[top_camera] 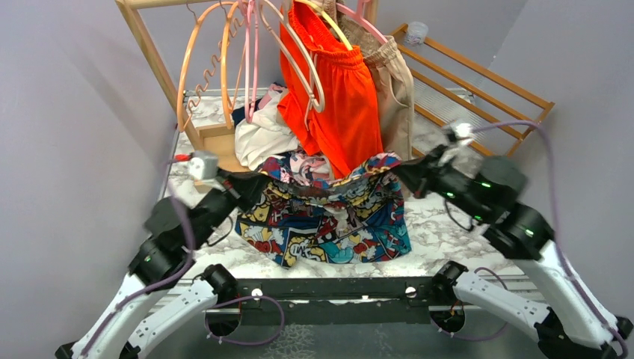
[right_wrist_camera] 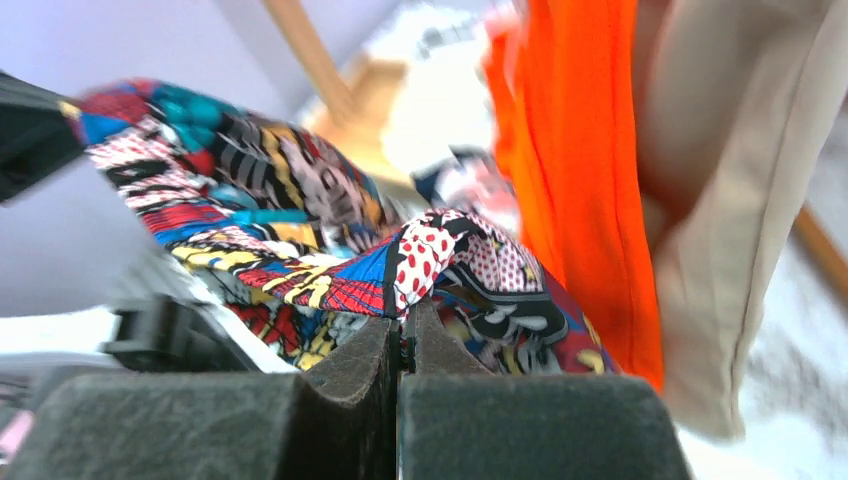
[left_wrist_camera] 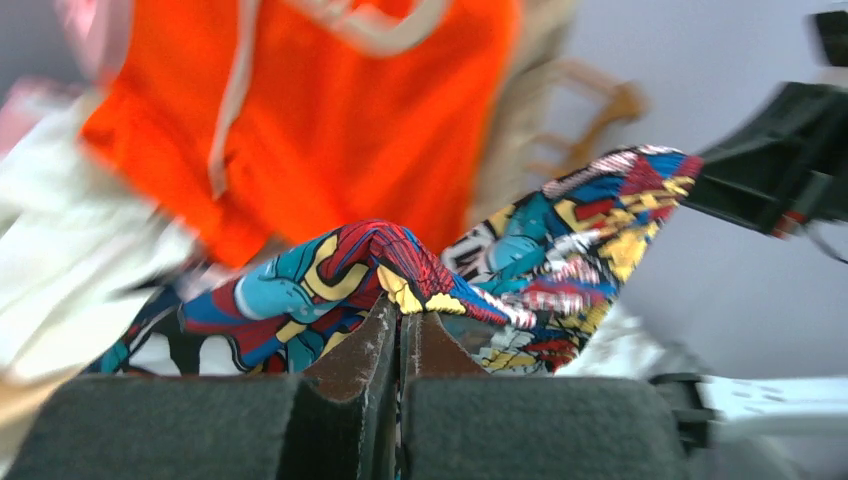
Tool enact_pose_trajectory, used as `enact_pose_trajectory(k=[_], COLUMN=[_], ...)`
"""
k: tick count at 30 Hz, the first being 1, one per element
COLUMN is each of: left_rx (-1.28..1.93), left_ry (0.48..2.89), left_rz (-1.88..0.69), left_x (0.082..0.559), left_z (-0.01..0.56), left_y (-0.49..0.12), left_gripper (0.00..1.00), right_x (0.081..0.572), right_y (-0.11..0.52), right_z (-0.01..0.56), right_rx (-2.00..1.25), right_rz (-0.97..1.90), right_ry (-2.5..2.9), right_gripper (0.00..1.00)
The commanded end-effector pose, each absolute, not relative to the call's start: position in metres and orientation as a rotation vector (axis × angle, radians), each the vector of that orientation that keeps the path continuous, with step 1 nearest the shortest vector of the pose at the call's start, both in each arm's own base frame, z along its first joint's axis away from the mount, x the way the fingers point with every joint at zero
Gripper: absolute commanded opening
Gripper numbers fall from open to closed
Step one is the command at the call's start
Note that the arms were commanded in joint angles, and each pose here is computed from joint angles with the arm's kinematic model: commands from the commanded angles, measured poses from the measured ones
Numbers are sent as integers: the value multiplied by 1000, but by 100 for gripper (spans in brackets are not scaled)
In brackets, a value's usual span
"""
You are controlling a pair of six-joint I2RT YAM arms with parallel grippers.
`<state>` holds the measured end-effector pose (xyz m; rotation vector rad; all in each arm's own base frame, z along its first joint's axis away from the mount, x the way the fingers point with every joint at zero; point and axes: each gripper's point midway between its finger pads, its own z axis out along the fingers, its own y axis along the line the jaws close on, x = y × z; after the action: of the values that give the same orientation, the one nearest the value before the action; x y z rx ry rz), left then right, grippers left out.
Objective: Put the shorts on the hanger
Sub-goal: Adjust the shorts at the center of the board.
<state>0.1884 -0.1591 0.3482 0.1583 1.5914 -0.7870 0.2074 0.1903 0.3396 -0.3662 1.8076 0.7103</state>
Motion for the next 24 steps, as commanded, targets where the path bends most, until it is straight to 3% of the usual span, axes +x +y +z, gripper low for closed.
enact_pose_trajectory(k=[1,5,12,16,20,24], left_rx=[379,333,15,-9,-15,5], left_ry=[1207,1204,1620,1807,1876,1779], left_rz=[-1047,-1009,-723,-630,-619,-668], left_x=[116,123,199,219,227,229], left_z=[444,437,333,278,249,274], left_y=[-161,-154,-142,-153,-163,-167], left_gripper=[0,0,0,0,0,0], right_x=[160,184,227,233,237,239], right_y=[177,180,186,194,197,194], right_z=[440,407,281,232,215,243], right_rx=[-483,-431,-156,-90,-86,-125], right_rz=[833,758,644,649,631,634], right_ry=[1484,1617,1984,2078,2110,2023], right_gripper=[1,1,1,1,1,1])
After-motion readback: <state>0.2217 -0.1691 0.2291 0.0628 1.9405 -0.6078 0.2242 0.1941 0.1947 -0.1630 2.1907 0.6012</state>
